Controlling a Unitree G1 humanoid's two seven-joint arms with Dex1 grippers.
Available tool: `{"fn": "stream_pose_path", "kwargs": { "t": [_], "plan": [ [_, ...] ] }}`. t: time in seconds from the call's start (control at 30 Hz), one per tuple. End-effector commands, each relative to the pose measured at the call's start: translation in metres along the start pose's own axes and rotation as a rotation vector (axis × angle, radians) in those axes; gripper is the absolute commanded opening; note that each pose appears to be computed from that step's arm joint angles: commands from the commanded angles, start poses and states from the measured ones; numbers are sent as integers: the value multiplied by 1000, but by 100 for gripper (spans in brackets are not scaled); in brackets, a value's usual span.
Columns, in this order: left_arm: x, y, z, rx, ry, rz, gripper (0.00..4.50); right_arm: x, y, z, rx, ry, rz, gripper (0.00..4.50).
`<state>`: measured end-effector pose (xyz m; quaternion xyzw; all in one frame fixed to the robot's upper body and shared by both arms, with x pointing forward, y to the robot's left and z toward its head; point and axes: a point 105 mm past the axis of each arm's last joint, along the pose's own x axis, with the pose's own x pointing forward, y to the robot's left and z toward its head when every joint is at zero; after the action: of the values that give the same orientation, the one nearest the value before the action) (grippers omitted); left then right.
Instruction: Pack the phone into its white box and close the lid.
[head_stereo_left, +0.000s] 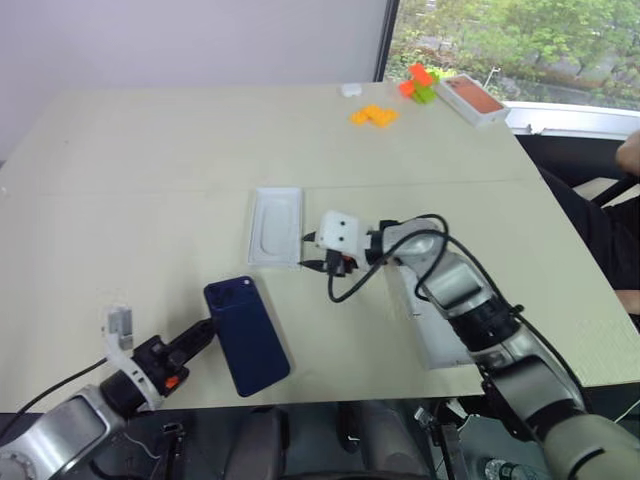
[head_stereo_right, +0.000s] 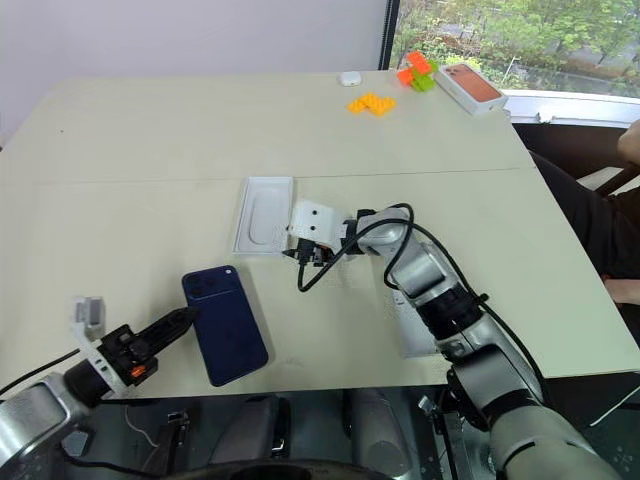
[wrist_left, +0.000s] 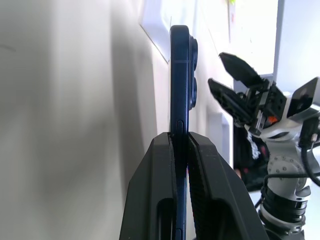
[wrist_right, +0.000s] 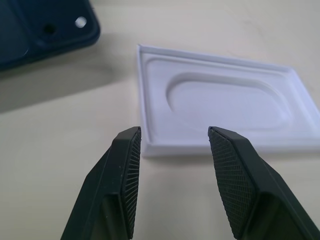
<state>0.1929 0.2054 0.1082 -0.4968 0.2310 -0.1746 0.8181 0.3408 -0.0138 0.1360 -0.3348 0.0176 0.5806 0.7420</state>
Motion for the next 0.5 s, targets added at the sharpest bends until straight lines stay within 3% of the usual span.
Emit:
{"fn": "stream_pose_path", "kwargs": {
  "t": [0.03,0.33,0.43,0.5],
  "plan": [
    [-5,-7,10,34,-31,-27,0,9,1,17,-85,-47,43,222],
    [-5,-11,13,52,-36,-38,0,25,6,2,-82,7,89,222],
    [-5,-11,13,53,-37,-41,0,26,6,-4,-64,26,80,141],
    [-5,-12,14,53,-43,-48,0,26,7,-5,-65,26,82,43]
  ]
}}
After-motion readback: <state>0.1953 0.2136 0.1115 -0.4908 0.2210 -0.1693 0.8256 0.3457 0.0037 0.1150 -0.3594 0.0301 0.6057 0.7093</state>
